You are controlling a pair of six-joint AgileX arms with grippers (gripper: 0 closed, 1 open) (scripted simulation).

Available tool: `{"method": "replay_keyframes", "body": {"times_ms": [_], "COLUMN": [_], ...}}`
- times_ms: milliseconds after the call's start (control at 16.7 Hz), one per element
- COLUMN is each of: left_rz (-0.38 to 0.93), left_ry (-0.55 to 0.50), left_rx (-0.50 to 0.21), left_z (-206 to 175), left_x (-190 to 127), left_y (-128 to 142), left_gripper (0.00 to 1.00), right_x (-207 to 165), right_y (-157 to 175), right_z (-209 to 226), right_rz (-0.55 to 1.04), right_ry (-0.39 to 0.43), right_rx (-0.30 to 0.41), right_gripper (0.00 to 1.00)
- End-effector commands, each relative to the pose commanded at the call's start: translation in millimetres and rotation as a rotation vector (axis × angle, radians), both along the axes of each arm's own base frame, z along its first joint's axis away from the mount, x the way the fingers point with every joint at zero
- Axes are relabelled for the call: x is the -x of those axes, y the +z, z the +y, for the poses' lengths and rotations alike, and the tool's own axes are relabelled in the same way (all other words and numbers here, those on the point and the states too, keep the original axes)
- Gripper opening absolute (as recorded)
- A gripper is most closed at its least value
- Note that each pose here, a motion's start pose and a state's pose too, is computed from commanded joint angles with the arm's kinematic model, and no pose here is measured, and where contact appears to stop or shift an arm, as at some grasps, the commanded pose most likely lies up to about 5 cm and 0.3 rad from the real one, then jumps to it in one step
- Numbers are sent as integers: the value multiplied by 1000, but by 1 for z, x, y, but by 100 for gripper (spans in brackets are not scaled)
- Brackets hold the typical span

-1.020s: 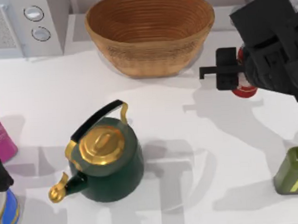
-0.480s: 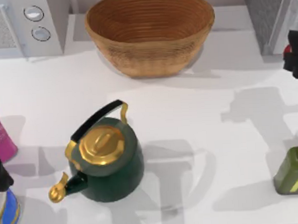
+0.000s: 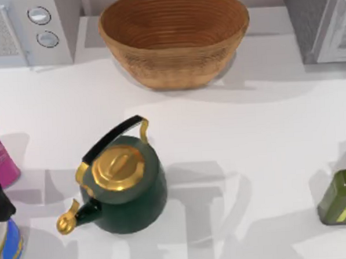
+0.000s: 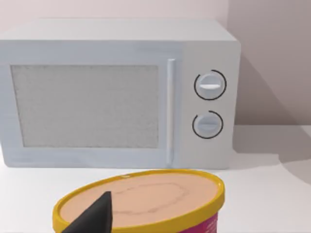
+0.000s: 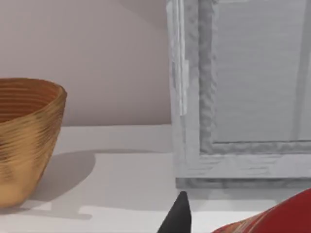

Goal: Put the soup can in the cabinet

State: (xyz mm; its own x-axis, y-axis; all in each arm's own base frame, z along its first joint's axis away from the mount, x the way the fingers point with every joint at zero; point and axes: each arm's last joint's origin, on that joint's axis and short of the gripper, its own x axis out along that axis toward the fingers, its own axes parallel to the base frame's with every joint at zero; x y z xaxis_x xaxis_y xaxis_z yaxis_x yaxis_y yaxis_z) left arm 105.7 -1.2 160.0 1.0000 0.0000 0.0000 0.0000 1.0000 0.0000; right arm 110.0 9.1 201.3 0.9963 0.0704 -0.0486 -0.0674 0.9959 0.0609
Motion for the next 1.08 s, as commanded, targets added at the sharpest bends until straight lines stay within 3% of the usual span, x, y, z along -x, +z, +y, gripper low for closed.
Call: {"method": "replay_keyframes", "body": {"times_ms": [240,660,840,1080], "left_rz": [0,0,0,0], "left_ry": [0,0,0,0], "left_rx": [0,0,0,0], "left_z": [0,0,0,0], "left_x": [0,0,0,0], "left_y": [0,0,0,0], "left_gripper": [100,100,100,100], "right_x": [4,4,4,1], "right_y": [-37,-42,-24,36], "right_z": [-9,-10,-9,-7], "right_rz": [-45,-44,-57,-93], "right_ry": [-61,-67,-57,-42], "right_rx": [51,57,58,64], "right_gripper": [0,0,0,0]}}
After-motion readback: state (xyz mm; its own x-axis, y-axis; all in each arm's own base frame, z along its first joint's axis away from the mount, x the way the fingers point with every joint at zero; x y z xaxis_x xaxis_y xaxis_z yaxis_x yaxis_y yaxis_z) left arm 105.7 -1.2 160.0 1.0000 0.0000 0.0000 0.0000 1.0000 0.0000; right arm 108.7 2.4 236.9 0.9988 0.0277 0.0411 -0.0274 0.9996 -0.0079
